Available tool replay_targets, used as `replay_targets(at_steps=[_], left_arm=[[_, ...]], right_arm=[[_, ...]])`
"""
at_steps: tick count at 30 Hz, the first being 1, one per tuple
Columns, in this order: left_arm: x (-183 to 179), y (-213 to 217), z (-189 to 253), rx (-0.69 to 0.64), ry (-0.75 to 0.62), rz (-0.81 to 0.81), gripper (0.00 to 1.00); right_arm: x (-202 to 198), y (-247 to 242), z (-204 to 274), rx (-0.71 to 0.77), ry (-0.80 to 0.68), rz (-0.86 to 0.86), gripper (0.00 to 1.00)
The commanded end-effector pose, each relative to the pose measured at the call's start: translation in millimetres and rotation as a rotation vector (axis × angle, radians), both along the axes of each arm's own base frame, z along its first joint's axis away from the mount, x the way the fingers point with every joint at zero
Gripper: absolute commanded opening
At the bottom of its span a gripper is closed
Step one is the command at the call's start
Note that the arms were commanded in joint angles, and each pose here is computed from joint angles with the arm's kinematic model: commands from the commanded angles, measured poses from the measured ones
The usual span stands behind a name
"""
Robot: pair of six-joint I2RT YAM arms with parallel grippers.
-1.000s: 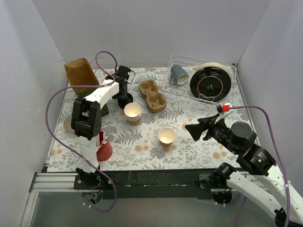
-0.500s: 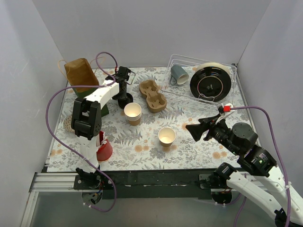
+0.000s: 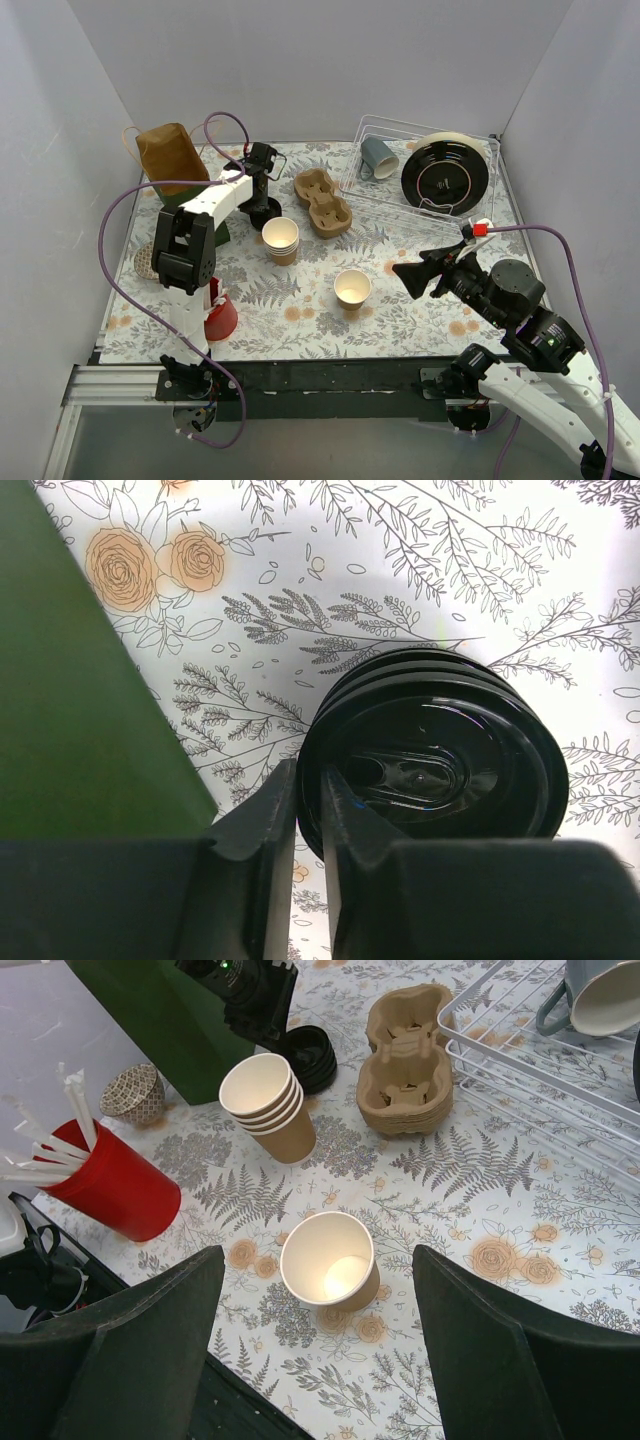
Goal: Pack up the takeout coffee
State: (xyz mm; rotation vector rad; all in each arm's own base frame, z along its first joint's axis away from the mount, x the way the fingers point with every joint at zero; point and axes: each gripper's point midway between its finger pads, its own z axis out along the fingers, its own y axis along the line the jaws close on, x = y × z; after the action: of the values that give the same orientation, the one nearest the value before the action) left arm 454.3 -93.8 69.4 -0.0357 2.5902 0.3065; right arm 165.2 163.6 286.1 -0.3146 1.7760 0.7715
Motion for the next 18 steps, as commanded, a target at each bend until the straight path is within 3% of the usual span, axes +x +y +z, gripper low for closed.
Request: replay_targets(at_steps=[1,12,17,18], left_arm=[[3.5,1.9,16.8,-0.011,-0.039,0.008,0.08],[6.0,1.5,24.5,-0.005,-0.044,0.005,0.06],[7.2,3.4,34.9,0.0,-0.064,0.014,0.12],[8.2,2.6,38.7,-0.005,-0.072,0.012,0.08]], right_arm=[[0.2,-3.2,22.4,0.039,-0.057,-0.01,0.83],[1.7,0.4,21.1,0.038,-0.054,-0.001,0.83],[2.0,0.4,19.7,0.037,-0.053,-0.003,0.83],[2.0,0.5,20.1,0.039,-0.053,-0.003,0.83]])
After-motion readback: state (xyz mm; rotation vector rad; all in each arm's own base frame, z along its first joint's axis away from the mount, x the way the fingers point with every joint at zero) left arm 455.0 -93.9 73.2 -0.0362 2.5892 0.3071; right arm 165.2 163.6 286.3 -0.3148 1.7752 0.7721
